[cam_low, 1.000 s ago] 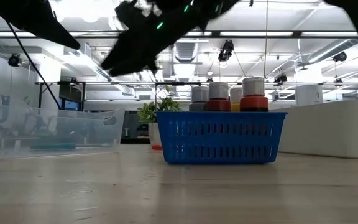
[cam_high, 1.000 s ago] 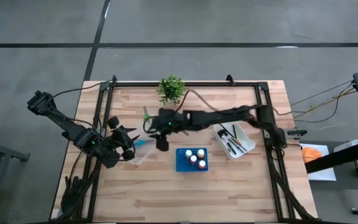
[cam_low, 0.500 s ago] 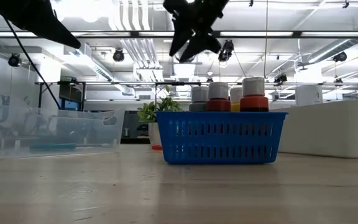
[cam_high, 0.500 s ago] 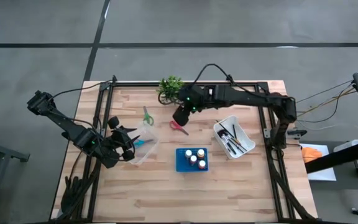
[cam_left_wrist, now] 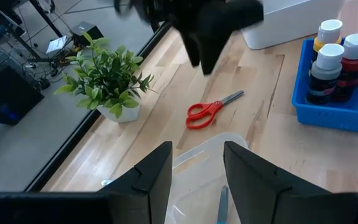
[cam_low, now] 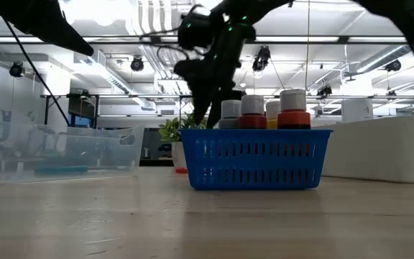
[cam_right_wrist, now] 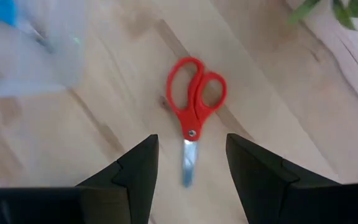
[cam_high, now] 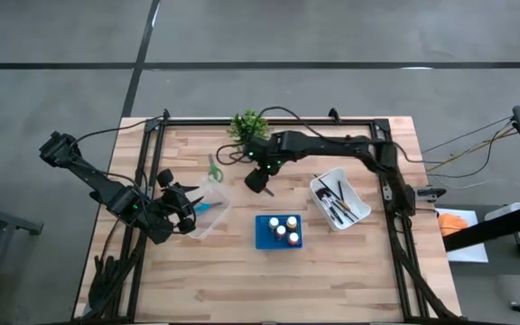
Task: Pick & Place Paint Supplies
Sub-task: Put the orange scissors in the transparent bin
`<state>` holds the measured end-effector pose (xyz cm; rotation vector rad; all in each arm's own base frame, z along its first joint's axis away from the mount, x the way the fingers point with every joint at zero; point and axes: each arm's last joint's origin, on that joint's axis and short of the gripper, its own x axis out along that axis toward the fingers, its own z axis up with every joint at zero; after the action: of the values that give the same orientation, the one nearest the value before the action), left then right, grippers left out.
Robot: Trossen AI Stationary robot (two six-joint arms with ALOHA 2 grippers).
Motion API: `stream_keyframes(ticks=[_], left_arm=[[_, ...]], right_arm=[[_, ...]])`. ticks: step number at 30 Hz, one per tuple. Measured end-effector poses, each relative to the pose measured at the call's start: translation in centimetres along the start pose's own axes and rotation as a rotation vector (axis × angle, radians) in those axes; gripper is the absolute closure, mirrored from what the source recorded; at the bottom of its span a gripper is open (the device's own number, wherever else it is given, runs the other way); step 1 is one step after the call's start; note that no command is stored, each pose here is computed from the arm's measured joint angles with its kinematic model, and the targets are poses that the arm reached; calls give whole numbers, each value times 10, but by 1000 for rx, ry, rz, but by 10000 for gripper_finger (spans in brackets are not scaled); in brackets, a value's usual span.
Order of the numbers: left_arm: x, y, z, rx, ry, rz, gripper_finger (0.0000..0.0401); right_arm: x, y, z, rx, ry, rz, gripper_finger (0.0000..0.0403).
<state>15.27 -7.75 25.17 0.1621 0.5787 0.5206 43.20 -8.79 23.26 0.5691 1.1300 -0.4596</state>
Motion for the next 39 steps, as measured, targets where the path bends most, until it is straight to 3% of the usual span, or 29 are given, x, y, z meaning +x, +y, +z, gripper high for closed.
stream_keyframes(ticks=[5, 11, 16, 23, 29, 39], left_arm=[[1, 0, -3, 7, 4, 2, 249], [2, 0, -4, 11, 7, 1, 249], [2, -1, -4, 11, 11, -4, 249], [2, -1, -4, 15, 12, -5, 249], [2, -1, -4, 15, 12, -5, 249], [2, -1, -4, 14, 12, -6, 249]], right_arm=[[17, 9, 9, -147, 70, -26, 230], [28, 35, 14, -336, 74, 8, 296], [34, 40, 12, -503, 125, -8, 342], [48, 50, -2, -744, 145, 8, 355], [61, 51, -8, -842, 114, -53, 355], [73, 49, -10, -834, 80, -86, 350]])
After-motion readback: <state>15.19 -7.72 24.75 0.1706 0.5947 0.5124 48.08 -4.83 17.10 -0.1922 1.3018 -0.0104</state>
